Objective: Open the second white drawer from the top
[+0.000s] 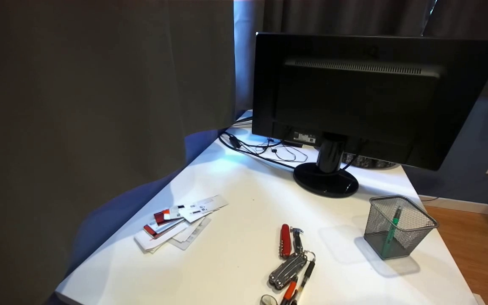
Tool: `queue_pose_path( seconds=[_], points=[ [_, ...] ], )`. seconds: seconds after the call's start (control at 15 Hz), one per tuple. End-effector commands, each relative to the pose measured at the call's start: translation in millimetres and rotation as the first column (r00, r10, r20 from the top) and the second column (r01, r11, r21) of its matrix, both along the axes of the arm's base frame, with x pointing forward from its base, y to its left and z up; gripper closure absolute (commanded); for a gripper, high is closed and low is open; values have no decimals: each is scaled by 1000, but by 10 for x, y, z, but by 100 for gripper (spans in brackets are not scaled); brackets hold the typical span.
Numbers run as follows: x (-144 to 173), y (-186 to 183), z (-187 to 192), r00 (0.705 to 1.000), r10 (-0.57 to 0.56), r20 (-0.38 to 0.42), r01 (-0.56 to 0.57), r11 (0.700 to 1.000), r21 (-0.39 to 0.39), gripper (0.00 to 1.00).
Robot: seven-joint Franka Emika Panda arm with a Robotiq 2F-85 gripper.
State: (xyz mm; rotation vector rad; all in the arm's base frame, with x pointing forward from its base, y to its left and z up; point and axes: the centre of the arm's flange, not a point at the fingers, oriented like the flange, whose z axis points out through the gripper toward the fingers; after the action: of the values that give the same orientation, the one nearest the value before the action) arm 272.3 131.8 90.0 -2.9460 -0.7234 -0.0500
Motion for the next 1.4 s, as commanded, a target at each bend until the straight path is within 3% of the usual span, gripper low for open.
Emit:
queue_pose_path(
  seconds=[0.0, 0.6, 1.0, 1.07, 1.33],
  points=[
    [-112, 100, 500, 991, 136, 6, -136, 990, -23, 0],
    [-209, 308, 787, 959, 283, 29, -284, 959, 17, 0],
    [-256, 386, 869, 953, 301, 36, -302, 953, 16, 0],
    [-337, 431, 355, 956, 292, 39, -293, 956, 27, 0],
    [-336, 430, 357, 956, 290, 39, -291, 956, 30, 0]
  ],
)
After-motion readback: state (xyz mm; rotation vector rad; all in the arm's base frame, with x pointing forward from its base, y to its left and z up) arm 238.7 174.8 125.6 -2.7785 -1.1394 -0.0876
